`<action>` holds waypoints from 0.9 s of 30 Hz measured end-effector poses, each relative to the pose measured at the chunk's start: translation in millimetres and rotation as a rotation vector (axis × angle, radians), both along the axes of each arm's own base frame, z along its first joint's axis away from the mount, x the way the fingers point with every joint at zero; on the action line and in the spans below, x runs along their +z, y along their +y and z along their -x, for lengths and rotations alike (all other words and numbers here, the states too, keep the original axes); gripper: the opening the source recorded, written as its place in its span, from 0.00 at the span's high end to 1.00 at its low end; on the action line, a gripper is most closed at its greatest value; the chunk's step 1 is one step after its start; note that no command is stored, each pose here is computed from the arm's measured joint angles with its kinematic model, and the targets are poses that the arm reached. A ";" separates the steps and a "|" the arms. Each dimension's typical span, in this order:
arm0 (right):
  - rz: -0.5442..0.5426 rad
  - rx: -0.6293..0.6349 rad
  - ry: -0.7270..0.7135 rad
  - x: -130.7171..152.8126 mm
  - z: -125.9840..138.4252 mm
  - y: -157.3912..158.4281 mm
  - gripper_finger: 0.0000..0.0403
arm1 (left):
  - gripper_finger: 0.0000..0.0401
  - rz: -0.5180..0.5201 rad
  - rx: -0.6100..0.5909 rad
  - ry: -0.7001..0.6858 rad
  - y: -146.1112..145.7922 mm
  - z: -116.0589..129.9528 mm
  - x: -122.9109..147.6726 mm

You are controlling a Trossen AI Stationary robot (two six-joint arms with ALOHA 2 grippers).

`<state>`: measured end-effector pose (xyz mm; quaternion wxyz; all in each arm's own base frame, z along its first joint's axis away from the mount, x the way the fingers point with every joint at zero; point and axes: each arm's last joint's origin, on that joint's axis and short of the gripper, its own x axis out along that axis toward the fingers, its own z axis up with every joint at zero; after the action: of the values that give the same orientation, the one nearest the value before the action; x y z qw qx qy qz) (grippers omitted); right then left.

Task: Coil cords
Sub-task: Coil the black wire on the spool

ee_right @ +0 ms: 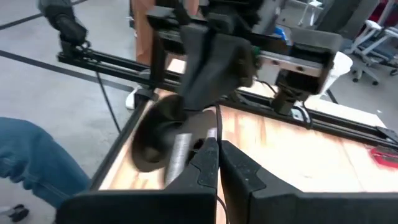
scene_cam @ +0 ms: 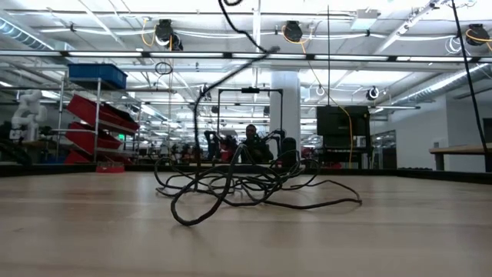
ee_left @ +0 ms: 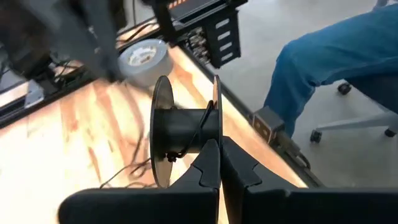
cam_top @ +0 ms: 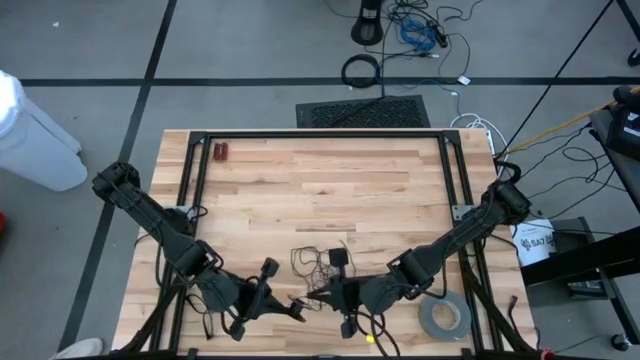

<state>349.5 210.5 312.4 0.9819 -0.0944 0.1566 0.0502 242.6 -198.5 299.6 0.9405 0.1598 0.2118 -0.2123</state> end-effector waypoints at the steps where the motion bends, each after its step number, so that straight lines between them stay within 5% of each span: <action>1: -0.001 0.004 0.001 -0.1 0.8 1.3 1.00 | 1.00 -0.002 0.015 0.009 0.8 0.4 -0.8; 10: -0.025 0.016 0.012 -0.9 5.3 8.0 1.00 | 1.00 -0.078 0.173 0.009 7.7 1.6 -4.6; 27: -0.050 -0.034 0.140 -13.6 9.9 4.6 1.00 | 1.00 -0.079 0.192 -0.069 8.9 13.1 11.4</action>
<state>339.6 215.1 298.8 0.9712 -0.0634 0.2253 0.0438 229.5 -189.6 311.0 0.9562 0.1830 0.2019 -0.1068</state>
